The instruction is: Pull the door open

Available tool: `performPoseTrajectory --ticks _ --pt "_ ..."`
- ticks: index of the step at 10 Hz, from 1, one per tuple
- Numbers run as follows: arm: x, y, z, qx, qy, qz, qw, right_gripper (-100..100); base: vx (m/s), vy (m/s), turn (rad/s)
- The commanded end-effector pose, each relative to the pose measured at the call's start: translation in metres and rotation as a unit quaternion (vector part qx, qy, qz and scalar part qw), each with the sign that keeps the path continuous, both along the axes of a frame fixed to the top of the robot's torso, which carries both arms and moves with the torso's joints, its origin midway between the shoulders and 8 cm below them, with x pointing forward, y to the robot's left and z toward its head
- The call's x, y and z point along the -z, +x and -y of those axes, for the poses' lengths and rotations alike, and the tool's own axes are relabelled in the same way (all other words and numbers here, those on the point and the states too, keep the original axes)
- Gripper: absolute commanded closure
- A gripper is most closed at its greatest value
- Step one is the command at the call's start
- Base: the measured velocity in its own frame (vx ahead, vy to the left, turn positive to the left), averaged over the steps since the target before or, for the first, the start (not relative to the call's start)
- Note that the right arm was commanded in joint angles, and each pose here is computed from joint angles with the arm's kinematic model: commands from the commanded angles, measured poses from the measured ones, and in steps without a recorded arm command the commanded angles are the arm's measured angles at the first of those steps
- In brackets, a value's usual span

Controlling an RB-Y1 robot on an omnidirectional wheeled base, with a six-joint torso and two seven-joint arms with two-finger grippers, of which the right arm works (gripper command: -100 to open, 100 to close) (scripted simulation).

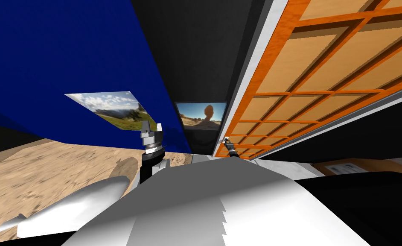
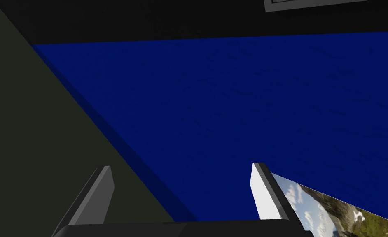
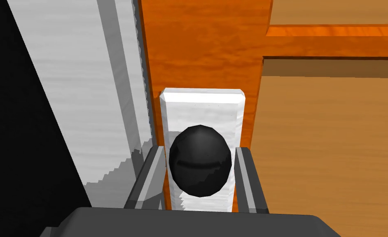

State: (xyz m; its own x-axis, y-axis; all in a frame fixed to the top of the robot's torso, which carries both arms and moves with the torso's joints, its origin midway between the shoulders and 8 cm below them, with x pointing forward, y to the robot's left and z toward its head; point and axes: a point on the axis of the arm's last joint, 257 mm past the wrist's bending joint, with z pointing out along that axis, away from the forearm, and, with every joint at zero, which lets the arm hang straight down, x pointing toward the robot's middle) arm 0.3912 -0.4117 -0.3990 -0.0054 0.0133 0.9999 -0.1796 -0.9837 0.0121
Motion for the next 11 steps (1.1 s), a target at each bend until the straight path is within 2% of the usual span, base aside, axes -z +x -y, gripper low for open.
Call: performPoseTrajectory --ticks 1,8,9,11 --pt "0.002 -0.004 -0.003 -0.009 0.002 -0.001 1.0 100 -0.181 -0.038 0.101" --pt "0.001 -0.025 -0.009 -0.059 0.006 -0.003 0.9983 100 -0.195 -0.042 0.098" --pt "0.0 -0.023 -0.01 -0.055 0.005 -0.002 0.9985 100 -0.083 -0.003 0.016" --pt "0.001 -0.033 -0.012 -0.068 0.005 -0.003 0.9976 100 -0.174 -0.039 0.12"
